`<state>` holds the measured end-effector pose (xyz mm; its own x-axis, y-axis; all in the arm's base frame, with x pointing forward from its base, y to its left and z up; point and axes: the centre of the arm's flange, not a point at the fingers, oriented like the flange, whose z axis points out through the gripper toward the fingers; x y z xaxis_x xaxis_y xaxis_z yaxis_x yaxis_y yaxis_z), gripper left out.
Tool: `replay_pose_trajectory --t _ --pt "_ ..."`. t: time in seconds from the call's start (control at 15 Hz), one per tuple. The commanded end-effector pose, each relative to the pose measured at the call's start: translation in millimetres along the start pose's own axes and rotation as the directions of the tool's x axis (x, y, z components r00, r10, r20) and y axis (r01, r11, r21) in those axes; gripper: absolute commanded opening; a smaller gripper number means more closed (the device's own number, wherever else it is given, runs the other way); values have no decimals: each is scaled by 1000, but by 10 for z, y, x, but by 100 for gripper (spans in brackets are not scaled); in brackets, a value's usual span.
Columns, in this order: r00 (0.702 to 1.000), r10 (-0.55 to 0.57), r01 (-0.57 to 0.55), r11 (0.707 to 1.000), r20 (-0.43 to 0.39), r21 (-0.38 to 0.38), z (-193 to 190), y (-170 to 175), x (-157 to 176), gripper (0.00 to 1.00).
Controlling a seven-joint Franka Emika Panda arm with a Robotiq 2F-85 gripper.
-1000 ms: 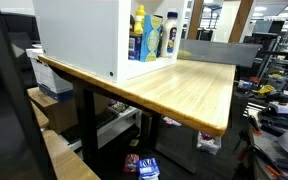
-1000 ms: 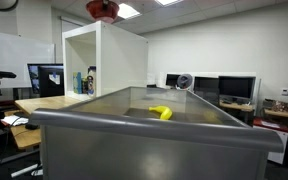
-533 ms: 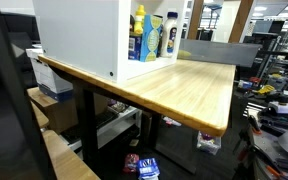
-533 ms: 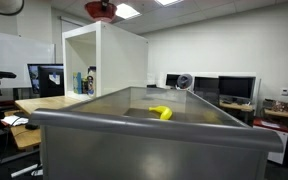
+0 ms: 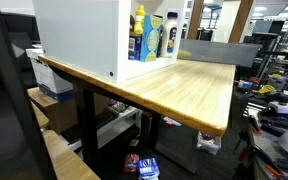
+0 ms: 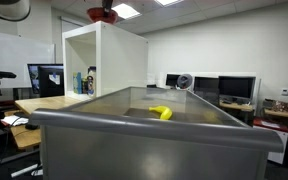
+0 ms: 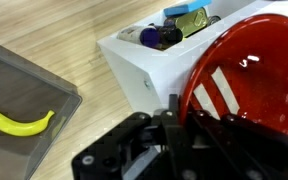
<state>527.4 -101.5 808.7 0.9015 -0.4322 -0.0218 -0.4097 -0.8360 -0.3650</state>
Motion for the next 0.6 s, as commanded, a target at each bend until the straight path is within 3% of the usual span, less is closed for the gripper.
replay_pose_trajectory --t 0.0,0.4,0.53 --pt "1000 15 -15 1000 -15 22 -118 -156 194 1" --pt "1000 10 -10 1000 -23 17 -54 -149 237 1" --pt "1000 12 -12 1000 -27 16 -55 -142 231 30"
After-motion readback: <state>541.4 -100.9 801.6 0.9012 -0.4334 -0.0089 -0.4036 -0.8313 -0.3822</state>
